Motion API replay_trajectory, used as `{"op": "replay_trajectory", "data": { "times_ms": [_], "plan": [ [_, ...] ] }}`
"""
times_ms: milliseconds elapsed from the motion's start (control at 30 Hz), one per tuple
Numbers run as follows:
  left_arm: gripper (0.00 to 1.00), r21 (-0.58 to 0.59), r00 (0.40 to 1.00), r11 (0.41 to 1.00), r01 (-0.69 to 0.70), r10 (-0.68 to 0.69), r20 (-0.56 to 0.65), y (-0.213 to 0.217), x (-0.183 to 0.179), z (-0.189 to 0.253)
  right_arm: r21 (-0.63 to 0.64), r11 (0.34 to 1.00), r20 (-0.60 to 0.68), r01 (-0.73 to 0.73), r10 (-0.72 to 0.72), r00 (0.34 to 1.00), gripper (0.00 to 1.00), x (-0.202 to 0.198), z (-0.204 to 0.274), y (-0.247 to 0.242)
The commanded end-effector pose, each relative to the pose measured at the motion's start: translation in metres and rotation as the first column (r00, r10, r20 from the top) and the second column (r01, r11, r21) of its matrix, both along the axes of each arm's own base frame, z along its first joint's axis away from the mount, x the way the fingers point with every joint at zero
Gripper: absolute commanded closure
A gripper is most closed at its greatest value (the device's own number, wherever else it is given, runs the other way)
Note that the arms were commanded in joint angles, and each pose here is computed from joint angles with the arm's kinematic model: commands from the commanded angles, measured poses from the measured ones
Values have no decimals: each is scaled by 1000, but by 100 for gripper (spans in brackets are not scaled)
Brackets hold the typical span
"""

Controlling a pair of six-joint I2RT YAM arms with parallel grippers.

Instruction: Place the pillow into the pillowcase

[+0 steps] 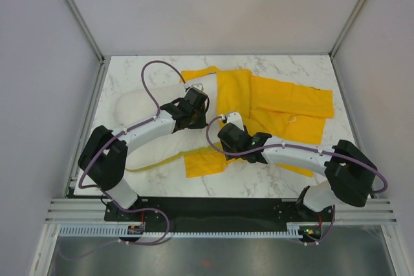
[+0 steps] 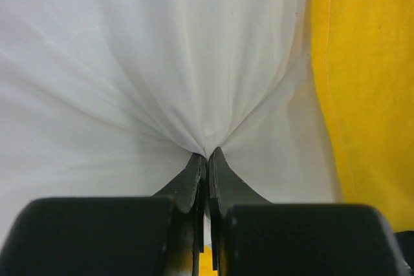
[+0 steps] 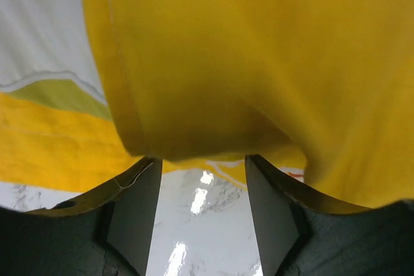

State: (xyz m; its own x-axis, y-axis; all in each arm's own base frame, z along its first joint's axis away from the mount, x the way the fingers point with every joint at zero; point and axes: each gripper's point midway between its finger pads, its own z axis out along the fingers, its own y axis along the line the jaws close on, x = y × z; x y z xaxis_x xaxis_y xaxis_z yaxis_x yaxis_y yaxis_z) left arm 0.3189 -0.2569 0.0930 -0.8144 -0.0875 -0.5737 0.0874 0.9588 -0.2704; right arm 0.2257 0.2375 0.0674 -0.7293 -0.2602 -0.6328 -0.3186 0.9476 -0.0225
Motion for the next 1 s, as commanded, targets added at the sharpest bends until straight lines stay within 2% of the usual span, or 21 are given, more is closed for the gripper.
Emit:
{"op": "replay_trajectory", "data": {
  "times_ms": [0, 100, 167, 200, 300, 400, 500, 600, 667, 767, 800, 833, 900, 967],
  "plan": [
    [98, -72, 997, 997, -15, 20, 76, -12, 17, 29, 27, 999, 62, 35, -37, 997, 37, 19, -9, 15],
    [98, -72, 997, 997, -11, 16, 75, -12, 18, 30, 35, 999, 38, 29, -30, 999, 39, 19, -25, 23],
    [98, -79, 997, 997, -9, 14, 74, -13, 19, 31, 36, 999, 34, 37, -39, 999, 61, 18, -34, 21],
    [98, -79, 997, 997, -8, 14, 71, -13, 19, 30, 41, 998, 29, 43, -44, 999, 76, 16, -37, 21],
    [98, -100, 998, 995, -4, 11, 67, -16, 23, 33, 103, 995, 36, -17, 13, 999, 100, 3, -32, 33],
    [98, -126, 998, 992, 8, 0, 59, -24, 26, 32, 234, 954, 48, -189, 182, 982, 100, -27, -15, 74],
    [98, -141, 997, 990, 14, -4, 71, -35, 29, 39, 363, 866, 100, -343, 330, 939, 100, -58, 15, 113],
    [98, -135, 997, 990, 33, -23, 80, -47, 22, 39, 404, 822, 135, -401, 380, 915, 100, -66, 36, 127],
    [98, -125, 997, 991, 55, -47, 67, -56, 14, 32, 374, 830, 139, -413, 390, 910, 100, -64, 40, 126],
    [98, -98, 998, 994, 49, -44, 49, -52, 10, 19, 339, 868, 92, -363, 353, 931, 84, -53, 35, 111],
    [98, -83, 998, 996, 44, -41, 42, -46, 8, 13, 362, 865, 94, -349, 338, 936, 66, -51, 43, 106],
    [97, -76, 999, 997, 35, -32, 40, -39, 9, 12, 377, 865, 73, -330, 328, 942, 61, -51, 41, 97],
    [93, -76, 999, 996, 35, -32, 38, -26, 3, 13, 461, 846, 92, -267, 254, 963, 55, -35, 67, 78],
    [77, -53, 999, 998, 29, -26, 46, -9, 1, 15, 469, 860, 95, -202, 179, 979, 53, -18, 82, 54]
  ]
}}
